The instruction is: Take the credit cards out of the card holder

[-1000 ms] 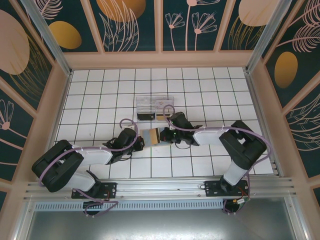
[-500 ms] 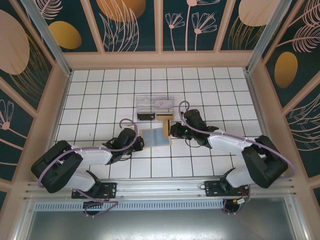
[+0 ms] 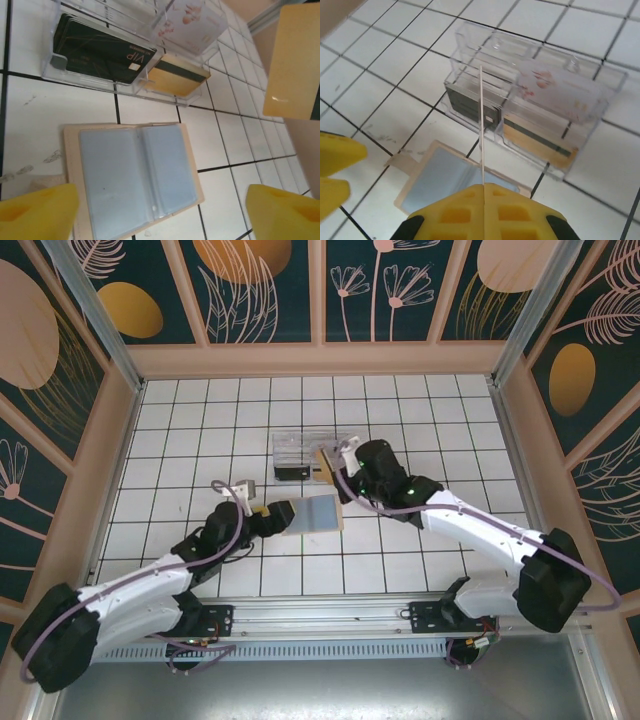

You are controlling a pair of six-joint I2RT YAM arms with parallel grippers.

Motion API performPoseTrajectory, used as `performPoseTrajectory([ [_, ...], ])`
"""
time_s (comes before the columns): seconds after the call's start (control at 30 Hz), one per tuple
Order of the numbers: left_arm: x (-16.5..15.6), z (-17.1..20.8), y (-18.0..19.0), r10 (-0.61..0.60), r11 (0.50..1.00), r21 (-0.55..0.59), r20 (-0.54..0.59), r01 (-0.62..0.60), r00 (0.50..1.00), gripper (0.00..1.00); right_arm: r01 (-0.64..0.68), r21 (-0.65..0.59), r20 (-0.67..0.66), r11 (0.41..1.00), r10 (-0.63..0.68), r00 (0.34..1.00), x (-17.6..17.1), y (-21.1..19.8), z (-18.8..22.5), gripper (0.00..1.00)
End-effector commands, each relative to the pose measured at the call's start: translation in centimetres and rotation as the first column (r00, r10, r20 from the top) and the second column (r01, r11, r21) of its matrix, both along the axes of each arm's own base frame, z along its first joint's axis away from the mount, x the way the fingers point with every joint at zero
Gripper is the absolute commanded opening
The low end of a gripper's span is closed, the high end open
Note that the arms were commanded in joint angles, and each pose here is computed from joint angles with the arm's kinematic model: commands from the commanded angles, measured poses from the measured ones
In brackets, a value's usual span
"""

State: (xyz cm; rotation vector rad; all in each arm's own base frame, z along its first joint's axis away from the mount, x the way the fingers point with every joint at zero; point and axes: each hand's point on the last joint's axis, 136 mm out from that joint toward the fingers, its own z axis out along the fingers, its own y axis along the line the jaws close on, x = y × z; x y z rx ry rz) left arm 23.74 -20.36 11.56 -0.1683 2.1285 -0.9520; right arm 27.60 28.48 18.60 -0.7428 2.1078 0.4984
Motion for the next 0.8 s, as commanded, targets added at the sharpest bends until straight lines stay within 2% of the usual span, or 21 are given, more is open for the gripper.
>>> performPoseTrajectory([
  [0.0,-0.5,0.2,1.6,0.042,0.999,0.003,0.046,-0.042,0.998,0.99,-0.123,-0.318,0.17,0.94,0.185,0.968,0.5,-0.2,-1.6,0.0],
  [0.1,-1.0,1.0,2.8,0.069,0.998,-0.016,0.091,-0.068,0.993,0.99,-0.147,-0.464,0.213,0.874,0.271,0.939,1.5,-0.1,-2.1,0.0],
  [0.23,-1.6,1.3,4.3,0.108,0.994,-0.03,0.129,-0.105,0.986,0.99,-0.194,-0.586,0.229,0.787,0.39,0.892,2.1,0.3,-2.8,0.0],
  [0.4,-2.4,1.4,5.5,0.132,0.991,-0.057,0.165,-0.124,0.977,0.98,-0.259,-0.733,0.18,0.629,0.547,0.817,2.4,0.5,-5.2,0.0],
  [0.63,-2.6,1.0,5.8,0.137,0.989,-0.07,0.17,-0.127,0.976,0.99,-0.262,-0.812,0.16,0.521,0.631,0.759,4.0,0.9,-6.5,0.0],
  [0.77,-2.6,0.9,5.7,0.133,0.99,-0.063,0.168,-0.124,0.977,0.99,-0.252,-0.822,0.171,0.511,0.642,0.747,5.1,1.6,-6.4,0.0],
])
